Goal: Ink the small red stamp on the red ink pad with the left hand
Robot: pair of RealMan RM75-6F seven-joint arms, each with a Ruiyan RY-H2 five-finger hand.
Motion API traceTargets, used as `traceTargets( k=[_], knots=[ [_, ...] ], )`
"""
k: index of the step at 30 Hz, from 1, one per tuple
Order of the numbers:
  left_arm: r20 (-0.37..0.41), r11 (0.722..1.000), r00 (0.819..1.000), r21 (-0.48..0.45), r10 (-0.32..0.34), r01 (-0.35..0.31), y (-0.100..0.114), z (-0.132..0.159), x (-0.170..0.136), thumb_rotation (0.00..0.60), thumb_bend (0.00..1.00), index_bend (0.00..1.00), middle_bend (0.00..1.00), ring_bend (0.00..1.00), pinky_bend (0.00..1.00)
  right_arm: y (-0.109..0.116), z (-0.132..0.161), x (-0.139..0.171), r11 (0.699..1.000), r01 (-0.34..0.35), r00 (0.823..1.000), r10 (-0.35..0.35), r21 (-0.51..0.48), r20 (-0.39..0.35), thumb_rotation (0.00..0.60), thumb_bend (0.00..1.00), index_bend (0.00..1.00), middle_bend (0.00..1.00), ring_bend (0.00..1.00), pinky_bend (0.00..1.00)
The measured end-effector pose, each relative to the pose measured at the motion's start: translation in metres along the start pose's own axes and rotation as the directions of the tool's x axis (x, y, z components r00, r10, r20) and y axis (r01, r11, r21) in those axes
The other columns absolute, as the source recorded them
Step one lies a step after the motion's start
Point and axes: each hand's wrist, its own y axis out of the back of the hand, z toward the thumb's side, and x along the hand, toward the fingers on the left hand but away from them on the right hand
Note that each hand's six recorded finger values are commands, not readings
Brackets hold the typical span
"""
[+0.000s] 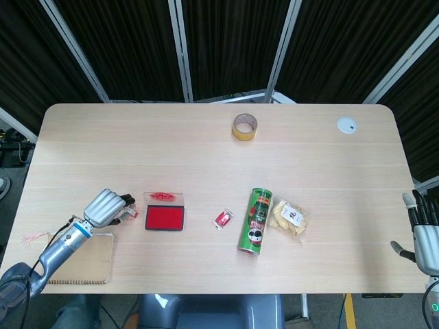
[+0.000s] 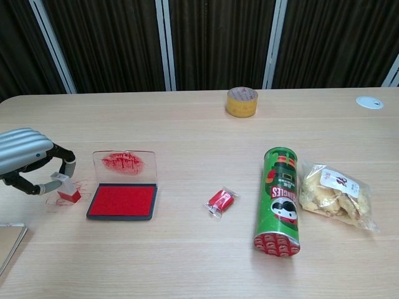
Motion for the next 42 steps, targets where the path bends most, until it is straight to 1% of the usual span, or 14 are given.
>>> traceTargets(
  k=[6,12,17,20,22,28,34,42],
  knots=[
    [0.000,1.000,1.000,-0.013,0.018,-0.018,0.005,0.000,0.000,0.600,0.40,0.55,0.53,0.80,0.91,0.000,0.000,0.000,1.000,-0.003,1.000,0.003,-0.006,0.000,0.600,0.00,0.00,0.00,0.00,0.00],
    [0.020,0.996,0.998,-0.063,0.066,-0.064,0.018,0.008,0.003,0.600,0.40,0.56,0.53,0.80,0.91,0.001,-0.001,0.000,1.000,-0.002,1.000,0.002,-0.015,0.002,0.600,0.00,0.00,0.00,0.00,0.00],
    [0.055,0.987,0.992,-0.122,0.111,-0.103,0.034,0.027,0.011,0.600,0.40,0.56,0.53,0.80,0.91,0.001,-0.001,-0.001,1.000,-0.003,1.000,0.003,-0.019,0.001,0.600,0.00,0.00,0.00,0.00,0.00],
    [0.077,0.980,0.989,-0.165,0.125,-0.111,0.042,0.045,0.019,0.600,0.40,0.56,0.54,0.80,0.91,0.001,-0.002,-0.001,1.000,-0.004,1.000,0.004,-0.021,0.004,0.600,0.00,0.00,0.00,0.00,0.00],
    [0.084,0.979,0.989,-0.176,0.118,-0.101,0.045,0.058,0.026,0.600,0.41,0.57,0.54,0.80,0.91,0.001,-0.003,-0.001,1.000,-0.005,1.000,0.005,-0.023,0.005,0.600,0.00,0.00,0.00,0.00,0.00],
    [0.081,0.988,0.995,-0.143,0.065,-0.053,0.043,0.078,0.039,0.600,0.41,0.57,0.54,0.80,0.91,0.002,-0.006,-0.002,1.000,-0.005,1.000,0.005,-0.028,0.013,0.600,0.00,0.00,0.00,0.00,0.00],
    [0.071,0.991,0.996,-0.127,0.044,-0.035,0.037,0.086,0.047,0.600,0.41,0.57,0.54,0.80,0.91,0.002,-0.007,-0.003,1.000,-0.007,1.000,0.007,-0.030,0.015,0.600,0.00,0.00,0.00,0.00,0.00],
    [0.060,0.993,0.998,-0.120,0.026,-0.019,0.029,0.084,0.049,0.600,0.41,0.57,0.54,0.80,0.91,0.000,-0.008,-0.004,1.000,-0.011,1.000,0.012,-0.029,0.017,0.600,0.00,0.00,0.00,0.00,0.00]
  ],
)
